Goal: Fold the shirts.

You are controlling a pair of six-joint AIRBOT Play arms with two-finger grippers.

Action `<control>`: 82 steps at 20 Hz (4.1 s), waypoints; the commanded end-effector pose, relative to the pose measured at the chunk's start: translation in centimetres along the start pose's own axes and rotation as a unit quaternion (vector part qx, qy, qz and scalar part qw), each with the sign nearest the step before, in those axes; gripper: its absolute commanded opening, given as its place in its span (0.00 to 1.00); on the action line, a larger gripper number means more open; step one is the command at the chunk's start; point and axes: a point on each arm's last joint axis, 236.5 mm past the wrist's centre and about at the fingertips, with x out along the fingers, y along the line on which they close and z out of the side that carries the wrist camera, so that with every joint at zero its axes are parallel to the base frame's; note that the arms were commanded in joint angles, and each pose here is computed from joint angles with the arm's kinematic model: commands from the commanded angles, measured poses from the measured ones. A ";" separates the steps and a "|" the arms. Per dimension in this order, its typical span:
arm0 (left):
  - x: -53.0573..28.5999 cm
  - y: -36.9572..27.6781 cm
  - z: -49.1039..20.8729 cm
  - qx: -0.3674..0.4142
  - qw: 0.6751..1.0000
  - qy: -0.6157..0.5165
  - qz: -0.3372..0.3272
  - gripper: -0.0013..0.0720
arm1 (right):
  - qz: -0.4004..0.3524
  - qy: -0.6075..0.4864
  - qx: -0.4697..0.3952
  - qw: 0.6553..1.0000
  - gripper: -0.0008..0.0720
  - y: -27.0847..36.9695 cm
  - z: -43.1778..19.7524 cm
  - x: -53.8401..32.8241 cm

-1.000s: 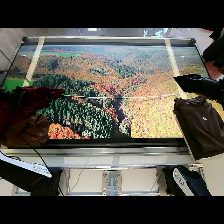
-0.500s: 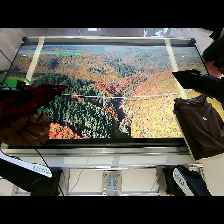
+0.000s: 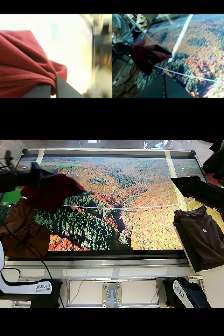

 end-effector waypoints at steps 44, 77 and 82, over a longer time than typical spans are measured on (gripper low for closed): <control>24.1 15.2 -5.8 0.150 0.962 0.066 0.218 0.94 | -0.028 0.554 -0.005 0.832 0.65 -8.6 -34.2 16.8; -20.5 -15.4 3.6 0.390 0.861 -0.241 0.221 0.03 | -0.305 0.020 -0.301 0.903 0.02 4.7 8.9 -13.8; -5.0 -3.1 8.3 0.398 0.852 -0.123 0.316 0.03 | -0.321 0.248 -0.225 0.886 0.02 -8.4 0.3 1.3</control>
